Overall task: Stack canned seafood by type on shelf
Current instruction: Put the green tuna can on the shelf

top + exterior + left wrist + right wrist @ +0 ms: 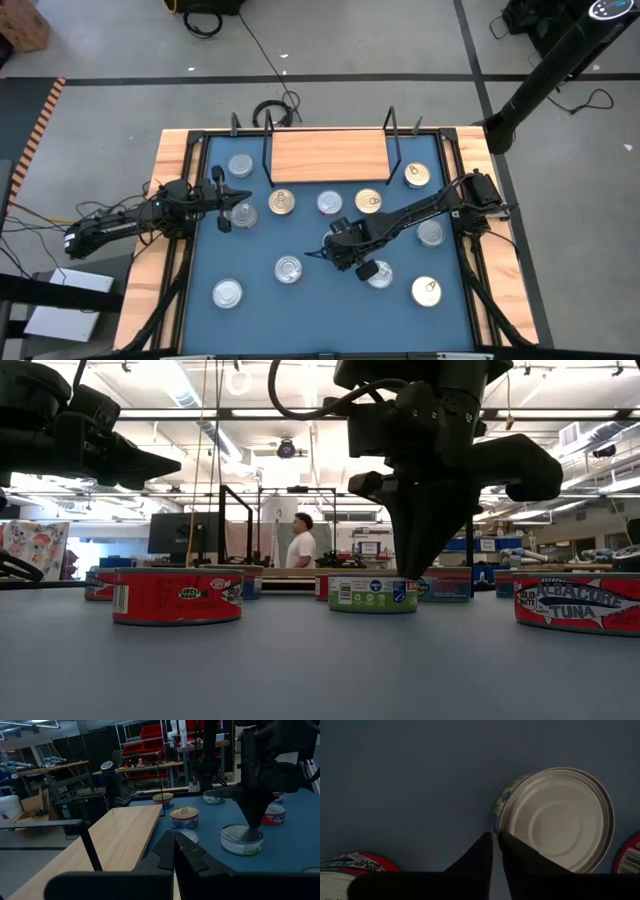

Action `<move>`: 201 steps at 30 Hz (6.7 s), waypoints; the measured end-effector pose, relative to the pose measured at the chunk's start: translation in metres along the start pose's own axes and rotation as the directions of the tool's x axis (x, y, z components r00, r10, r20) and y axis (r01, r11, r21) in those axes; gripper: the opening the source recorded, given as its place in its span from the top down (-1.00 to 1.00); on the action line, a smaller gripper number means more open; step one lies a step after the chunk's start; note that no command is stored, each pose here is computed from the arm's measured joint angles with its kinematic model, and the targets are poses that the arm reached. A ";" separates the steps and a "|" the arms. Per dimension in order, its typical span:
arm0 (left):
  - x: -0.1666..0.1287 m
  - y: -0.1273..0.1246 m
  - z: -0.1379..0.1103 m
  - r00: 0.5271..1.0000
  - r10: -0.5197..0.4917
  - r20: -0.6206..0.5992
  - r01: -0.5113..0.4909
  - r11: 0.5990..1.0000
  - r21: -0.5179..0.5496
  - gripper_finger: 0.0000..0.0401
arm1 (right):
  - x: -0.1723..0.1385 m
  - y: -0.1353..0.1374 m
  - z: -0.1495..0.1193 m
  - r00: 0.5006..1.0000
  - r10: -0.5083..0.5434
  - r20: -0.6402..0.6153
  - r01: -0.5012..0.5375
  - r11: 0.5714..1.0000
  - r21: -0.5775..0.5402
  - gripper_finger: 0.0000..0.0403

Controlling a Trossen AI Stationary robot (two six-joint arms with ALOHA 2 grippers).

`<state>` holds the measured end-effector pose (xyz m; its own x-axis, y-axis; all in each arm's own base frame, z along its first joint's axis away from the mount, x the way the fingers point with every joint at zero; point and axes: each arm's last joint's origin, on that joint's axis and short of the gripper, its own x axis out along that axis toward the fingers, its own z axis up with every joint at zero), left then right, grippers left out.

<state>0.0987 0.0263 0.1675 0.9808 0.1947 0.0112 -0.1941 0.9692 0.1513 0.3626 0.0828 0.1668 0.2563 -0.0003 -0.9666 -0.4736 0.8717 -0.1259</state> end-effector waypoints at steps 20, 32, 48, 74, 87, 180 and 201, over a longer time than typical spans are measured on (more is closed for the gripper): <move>0.000 0.000 0.000 1.000 0.000 0.000 0.000 1.000 -0.001 0.97 | 0.000 -0.008 -0.001 1.000 0.002 0.023 -0.003 0.999 0.045 0.98; 0.000 0.000 0.000 1.000 0.000 0.000 0.000 1.000 -0.002 0.97 | -0.032 -0.035 -0.009 0.989 0.035 0.144 -0.075 0.956 0.283 1.00; 0.000 0.000 0.000 1.000 0.000 0.000 0.000 1.000 -0.007 0.97 | -0.071 -0.079 -0.028 0.922 0.126 0.366 -0.346 0.695 0.630 0.97; 0.000 0.000 -0.001 1.000 0.007 -0.012 -0.007 1.000 -0.017 0.97 | 0.000 -0.090 -0.055 0.986 0.132 0.098 -0.157 0.583 0.797 0.85; 0.001 0.000 -0.001 1.000 0.007 -0.010 -0.007 1.000 -0.013 0.97 | -0.011 -0.094 -0.053 0.987 0.121 0.102 -0.152 0.528 0.835 0.49; 0.001 0.000 -0.001 1.000 0.006 -0.011 -0.006 1.000 -0.025 0.97 | 0.005 -0.113 -0.093 0.983 0.162 0.081 -0.158 0.548 0.821 0.61; 0.001 0.000 -0.001 1.000 0.005 -0.012 -0.006 1.000 -0.025 0.97 | 0.021 -0.096 -0.091 0.988 0.115 0.102 -0.149 0.553 0.820 0.54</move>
<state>0.0992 0.0267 0.1666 0.9795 0.2017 0.0006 -0.2001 0.9716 0.1262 0.3370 -0.0455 0.1385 0.2843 0.1497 -0.9470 0.3904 0.8841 0.2570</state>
